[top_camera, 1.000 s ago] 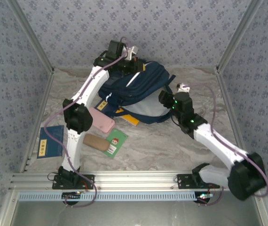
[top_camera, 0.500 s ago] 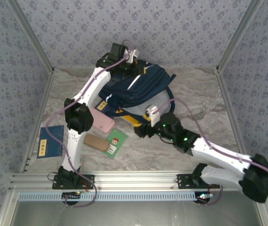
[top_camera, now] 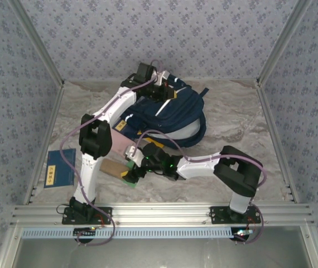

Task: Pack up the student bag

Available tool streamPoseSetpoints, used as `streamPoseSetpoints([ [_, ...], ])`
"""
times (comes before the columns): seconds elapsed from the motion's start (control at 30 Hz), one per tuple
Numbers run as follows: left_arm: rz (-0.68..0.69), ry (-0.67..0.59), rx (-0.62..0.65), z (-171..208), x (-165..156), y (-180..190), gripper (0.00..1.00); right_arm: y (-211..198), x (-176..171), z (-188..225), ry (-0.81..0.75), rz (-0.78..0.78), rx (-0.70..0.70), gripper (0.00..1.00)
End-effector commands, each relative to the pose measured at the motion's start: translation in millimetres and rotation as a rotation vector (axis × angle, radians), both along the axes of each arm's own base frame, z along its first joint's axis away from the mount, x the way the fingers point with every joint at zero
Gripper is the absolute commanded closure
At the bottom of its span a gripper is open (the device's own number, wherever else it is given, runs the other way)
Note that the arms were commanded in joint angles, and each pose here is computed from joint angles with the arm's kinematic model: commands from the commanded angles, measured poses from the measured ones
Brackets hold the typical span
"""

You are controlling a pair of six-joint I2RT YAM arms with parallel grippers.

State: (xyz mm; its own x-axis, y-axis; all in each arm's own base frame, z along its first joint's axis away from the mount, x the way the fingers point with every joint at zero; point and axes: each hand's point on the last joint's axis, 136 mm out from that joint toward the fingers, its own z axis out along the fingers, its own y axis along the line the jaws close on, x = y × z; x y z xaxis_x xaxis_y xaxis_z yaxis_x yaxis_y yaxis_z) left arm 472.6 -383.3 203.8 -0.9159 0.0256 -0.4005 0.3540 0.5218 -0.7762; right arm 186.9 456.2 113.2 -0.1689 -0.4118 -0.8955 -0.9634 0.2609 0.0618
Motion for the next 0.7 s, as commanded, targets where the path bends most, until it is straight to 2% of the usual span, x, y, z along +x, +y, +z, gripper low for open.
streamPoseSetpoints([
  [0.0, -0.001, -0.08, -0.087, 42.6, 1.4, 0.2, 1.0, 21.2, 0.8, 12.0, -0.038, 0.006, 0.051, 0.08],
  [0.2, -0.009, -0.063, -0.089, 32.2, -3.0, -2.8, 1.0, 33.1, -6.2, -16.0, 0.018, 0.022, -0.01, 0.07],
  [0.47, -0.013, -0.054, -0.102, 29.5, -4.2, -4.2, 1.0, 29.9, 3.2, -49.4, 0.044, -0.027, -0.1, 0.07],
  [0.67, -0.016, -0.048, -0.111, 29.3, -4.1, -6.1, 1.0, 34.5, 2.6, -70.0, 0.075, -0.02, -0.158, 0.1],
])
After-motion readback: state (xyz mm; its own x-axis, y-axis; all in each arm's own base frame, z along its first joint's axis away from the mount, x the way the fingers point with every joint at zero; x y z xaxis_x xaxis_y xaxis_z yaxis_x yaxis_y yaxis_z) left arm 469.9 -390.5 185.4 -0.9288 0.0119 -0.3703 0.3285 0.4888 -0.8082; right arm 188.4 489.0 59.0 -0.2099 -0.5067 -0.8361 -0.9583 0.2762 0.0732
